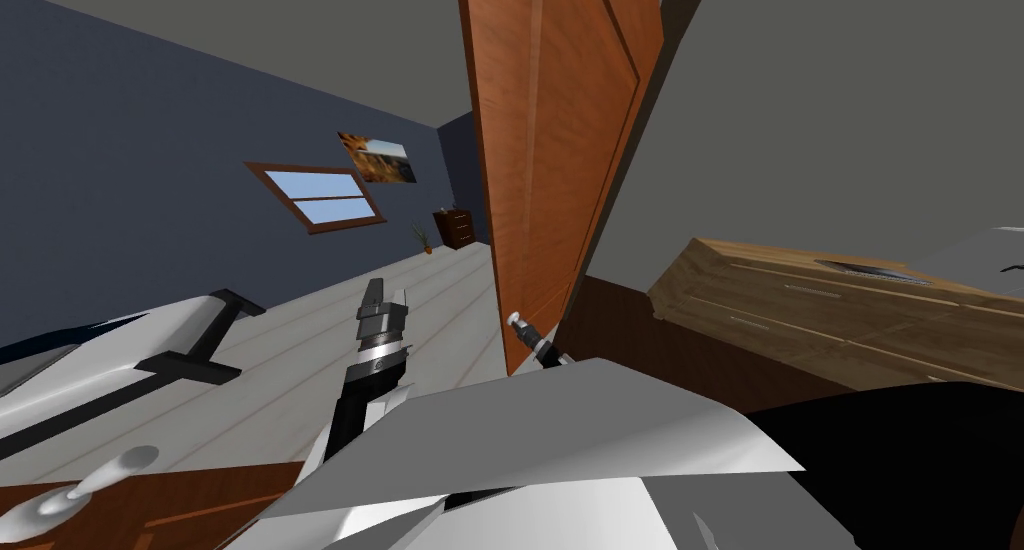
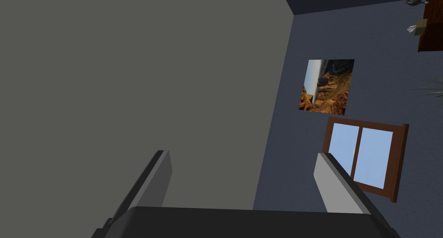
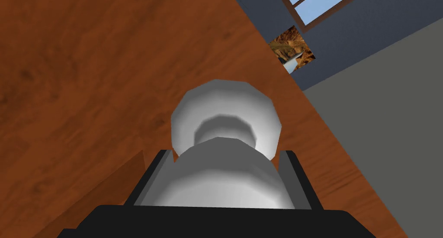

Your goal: Push the door open

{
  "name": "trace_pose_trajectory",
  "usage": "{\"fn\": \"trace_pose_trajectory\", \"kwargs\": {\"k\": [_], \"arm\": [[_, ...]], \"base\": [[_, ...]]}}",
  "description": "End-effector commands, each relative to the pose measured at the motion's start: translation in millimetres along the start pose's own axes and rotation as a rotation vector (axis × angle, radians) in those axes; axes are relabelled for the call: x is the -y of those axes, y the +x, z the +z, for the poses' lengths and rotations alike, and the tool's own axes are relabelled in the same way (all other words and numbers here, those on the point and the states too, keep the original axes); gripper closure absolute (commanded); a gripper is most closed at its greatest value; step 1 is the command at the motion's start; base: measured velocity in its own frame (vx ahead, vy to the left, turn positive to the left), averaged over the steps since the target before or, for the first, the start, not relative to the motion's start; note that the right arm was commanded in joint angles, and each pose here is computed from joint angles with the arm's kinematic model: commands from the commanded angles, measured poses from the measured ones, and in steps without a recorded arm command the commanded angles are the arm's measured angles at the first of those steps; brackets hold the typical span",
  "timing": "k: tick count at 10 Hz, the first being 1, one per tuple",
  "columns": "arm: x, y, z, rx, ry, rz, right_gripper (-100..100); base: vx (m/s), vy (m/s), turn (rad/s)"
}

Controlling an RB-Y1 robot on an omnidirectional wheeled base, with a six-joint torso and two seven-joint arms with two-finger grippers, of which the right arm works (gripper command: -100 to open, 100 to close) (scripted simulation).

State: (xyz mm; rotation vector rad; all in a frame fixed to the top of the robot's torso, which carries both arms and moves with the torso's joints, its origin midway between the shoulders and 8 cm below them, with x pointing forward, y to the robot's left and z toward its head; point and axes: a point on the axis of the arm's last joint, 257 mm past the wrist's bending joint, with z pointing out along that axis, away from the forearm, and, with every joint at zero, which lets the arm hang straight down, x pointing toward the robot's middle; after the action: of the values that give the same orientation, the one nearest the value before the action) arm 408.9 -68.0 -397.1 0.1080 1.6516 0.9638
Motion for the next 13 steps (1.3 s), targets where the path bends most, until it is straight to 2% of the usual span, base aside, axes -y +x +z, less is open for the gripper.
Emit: {"fn": "trace_pose_trajectory", "kwargs": {"k": [1,2,6,9,10,13], "arm": [[6.3,-11.3,2.1,0.016,0.009,0.044,100],[6.3,-11.3,2.1,0.016,0.009,0.052,100],[8.0,-13.9,4.2,0.026,0.012,0.192,100],[8.6,-14.7,5.0,0.029,0.012,0.247,100],[9.1,-15.5,5.8,0.033,0.013,0.294,100],[9.7,-16.3,6.6,0.036,0.014,0.345,100]], "base": [[0.025,0.030,-0.039],[0.022,0.022,-0.025],[0.036,0.032,-0.037],[0.033,0.029,-0.022],[0.032,0.030,-0.043],[0.032,0.025,-0.026]]}}
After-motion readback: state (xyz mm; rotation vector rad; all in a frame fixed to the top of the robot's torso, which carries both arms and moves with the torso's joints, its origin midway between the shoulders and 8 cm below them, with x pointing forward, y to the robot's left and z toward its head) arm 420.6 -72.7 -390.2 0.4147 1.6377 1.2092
